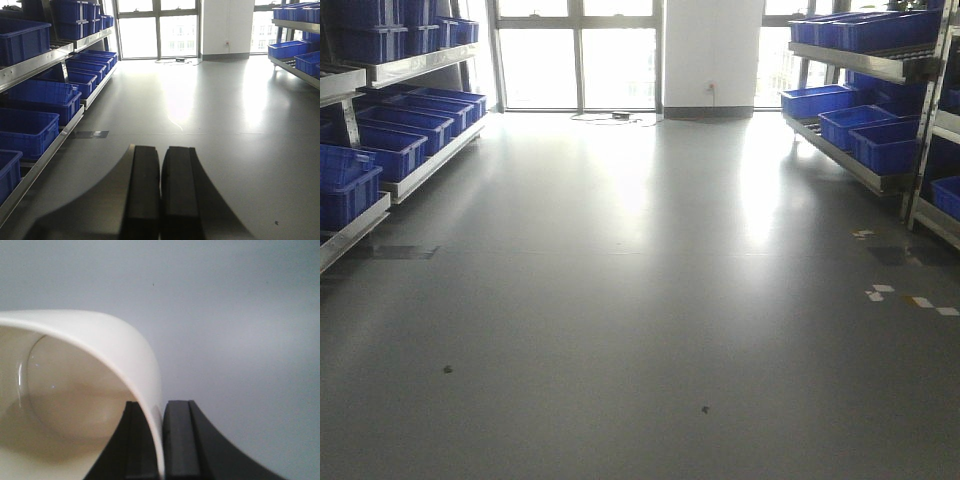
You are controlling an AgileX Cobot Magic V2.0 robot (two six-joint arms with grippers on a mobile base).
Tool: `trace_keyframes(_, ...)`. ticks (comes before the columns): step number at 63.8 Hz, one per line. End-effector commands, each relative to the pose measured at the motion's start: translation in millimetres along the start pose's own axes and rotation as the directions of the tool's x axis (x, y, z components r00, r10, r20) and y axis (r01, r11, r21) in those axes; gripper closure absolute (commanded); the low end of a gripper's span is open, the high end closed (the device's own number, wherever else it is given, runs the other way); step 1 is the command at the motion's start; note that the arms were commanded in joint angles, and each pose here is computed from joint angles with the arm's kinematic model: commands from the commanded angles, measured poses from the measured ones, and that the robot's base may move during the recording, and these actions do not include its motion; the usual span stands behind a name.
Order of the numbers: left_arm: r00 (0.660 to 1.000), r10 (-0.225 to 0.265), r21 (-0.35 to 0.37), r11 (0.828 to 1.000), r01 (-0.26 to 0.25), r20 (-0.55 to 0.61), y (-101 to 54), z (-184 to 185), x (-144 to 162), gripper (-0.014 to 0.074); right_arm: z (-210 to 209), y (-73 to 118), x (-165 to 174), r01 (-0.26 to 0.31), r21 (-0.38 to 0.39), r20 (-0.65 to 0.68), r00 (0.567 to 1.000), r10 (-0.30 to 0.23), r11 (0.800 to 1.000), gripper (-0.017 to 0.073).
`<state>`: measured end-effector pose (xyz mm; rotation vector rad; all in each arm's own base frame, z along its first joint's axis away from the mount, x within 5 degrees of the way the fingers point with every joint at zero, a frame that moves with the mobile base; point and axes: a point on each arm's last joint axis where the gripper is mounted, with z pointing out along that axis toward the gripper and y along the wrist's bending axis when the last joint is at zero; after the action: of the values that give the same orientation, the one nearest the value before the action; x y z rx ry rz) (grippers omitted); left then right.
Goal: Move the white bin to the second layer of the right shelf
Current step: 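Drive toward the windows and turn toward the blue-crate shelf rack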
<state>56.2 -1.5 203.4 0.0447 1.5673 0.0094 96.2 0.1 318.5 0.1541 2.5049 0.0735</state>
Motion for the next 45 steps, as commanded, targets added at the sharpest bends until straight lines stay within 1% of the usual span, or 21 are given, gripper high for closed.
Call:
trace_keyframes(1,0.998,-0.009,-0.004,1.000,0.009,0.061,0.2,0.3,4.1,0.0509,-6.5,1.5,-10.2,0.006,-0.010,0.084,0.996,-0.005,1.000,0.0502)
trace_keyframes(45,0.998,-0.009,-0.004,1.000,0.009,0.061,0.2,0.3,4.1,0.0509,-6.5,1.5,-10.2,0.006,-0.010,0.084,0.996,-0.005,1.000,0.0502)
